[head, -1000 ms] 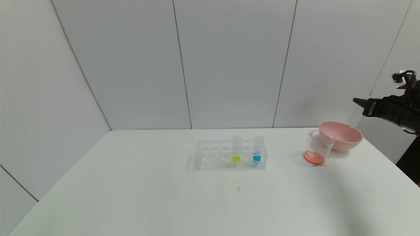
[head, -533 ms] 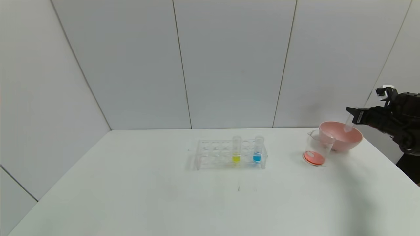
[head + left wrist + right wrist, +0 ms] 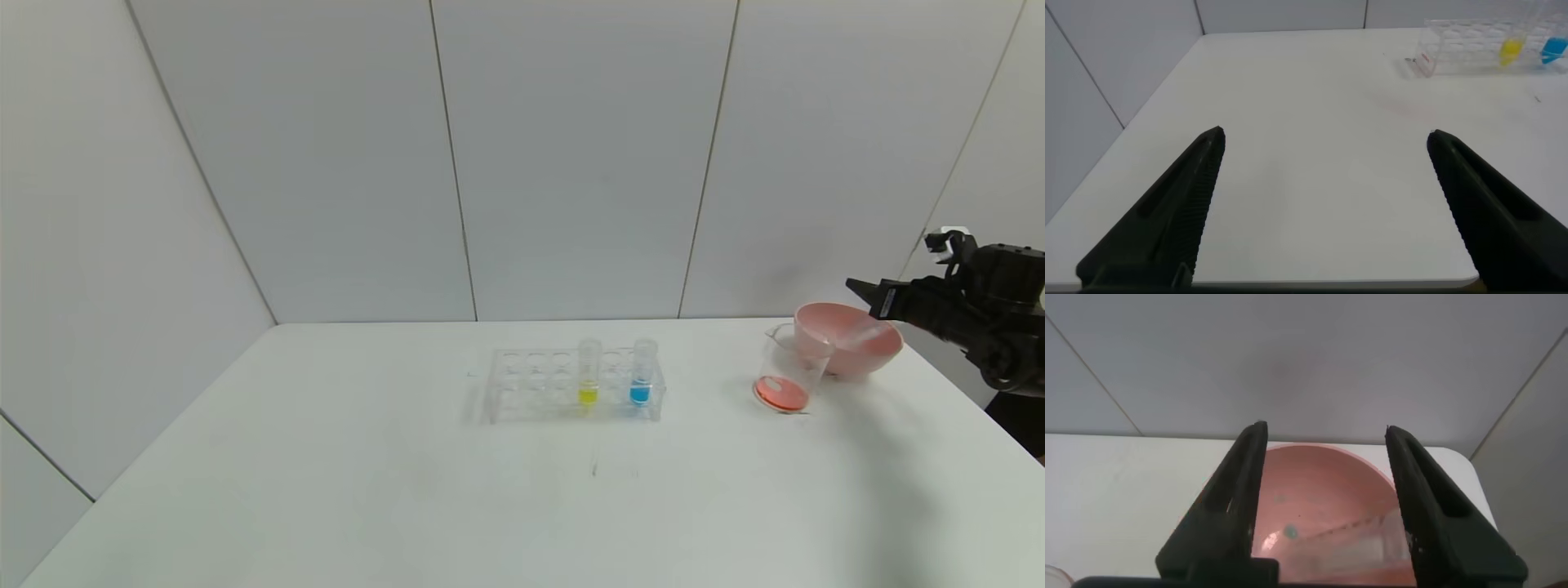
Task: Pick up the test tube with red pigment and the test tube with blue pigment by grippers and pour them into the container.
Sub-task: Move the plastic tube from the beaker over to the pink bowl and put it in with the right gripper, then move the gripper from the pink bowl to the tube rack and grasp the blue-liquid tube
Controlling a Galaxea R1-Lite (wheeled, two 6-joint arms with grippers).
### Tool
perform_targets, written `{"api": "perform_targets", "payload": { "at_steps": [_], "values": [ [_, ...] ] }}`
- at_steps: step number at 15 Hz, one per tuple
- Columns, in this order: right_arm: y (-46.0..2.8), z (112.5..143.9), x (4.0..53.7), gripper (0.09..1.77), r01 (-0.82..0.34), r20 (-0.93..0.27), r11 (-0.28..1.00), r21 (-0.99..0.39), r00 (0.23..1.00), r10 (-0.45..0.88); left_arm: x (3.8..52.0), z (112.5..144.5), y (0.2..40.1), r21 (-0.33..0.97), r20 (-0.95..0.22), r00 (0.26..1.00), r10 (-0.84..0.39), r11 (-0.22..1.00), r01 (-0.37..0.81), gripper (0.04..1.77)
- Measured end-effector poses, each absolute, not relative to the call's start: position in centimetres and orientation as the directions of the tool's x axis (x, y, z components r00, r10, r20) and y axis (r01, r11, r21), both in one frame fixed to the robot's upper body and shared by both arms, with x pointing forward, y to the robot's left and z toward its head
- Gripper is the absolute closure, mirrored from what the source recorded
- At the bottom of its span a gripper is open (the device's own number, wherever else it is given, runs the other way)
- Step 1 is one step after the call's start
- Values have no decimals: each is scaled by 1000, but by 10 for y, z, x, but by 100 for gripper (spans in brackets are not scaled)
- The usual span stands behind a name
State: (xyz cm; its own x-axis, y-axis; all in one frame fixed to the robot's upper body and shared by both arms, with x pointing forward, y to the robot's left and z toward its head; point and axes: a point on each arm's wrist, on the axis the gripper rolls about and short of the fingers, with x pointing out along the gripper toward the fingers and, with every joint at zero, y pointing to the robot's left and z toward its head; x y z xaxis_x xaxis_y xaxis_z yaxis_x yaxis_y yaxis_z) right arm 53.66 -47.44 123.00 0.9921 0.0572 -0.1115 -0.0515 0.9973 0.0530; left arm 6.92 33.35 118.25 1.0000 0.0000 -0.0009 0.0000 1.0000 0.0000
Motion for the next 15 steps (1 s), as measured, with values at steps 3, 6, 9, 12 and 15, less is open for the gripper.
{"api": "perform_targets", "payload": {
  "at_steps": [3,6,9,12,15],
  "values": [
    [-474,1234,534,58,-49,-92,998,43,994,53,69,1183,334,0,-1,1000,0,1000,0,5],
    [-470,1237,521,45,-49,-95,998,44,994,53,69,1183,334,0,-1,1000,0,1000,0,5],
    [-461,1233,494,35,-47,-127,997,58,990,54,69,1183,334,0,-1,1000,0,1000,0,5],
    [-450,1228,460,29,-45,-130,997,60,990,53,69,1183,334,0,-1,1000,0,1000,0,5],
    [-435,1230,425,24,-51,-91,997,51,994,56,69,1183,334,0,-1,1000,0,1000,0,5]
  ]
}}
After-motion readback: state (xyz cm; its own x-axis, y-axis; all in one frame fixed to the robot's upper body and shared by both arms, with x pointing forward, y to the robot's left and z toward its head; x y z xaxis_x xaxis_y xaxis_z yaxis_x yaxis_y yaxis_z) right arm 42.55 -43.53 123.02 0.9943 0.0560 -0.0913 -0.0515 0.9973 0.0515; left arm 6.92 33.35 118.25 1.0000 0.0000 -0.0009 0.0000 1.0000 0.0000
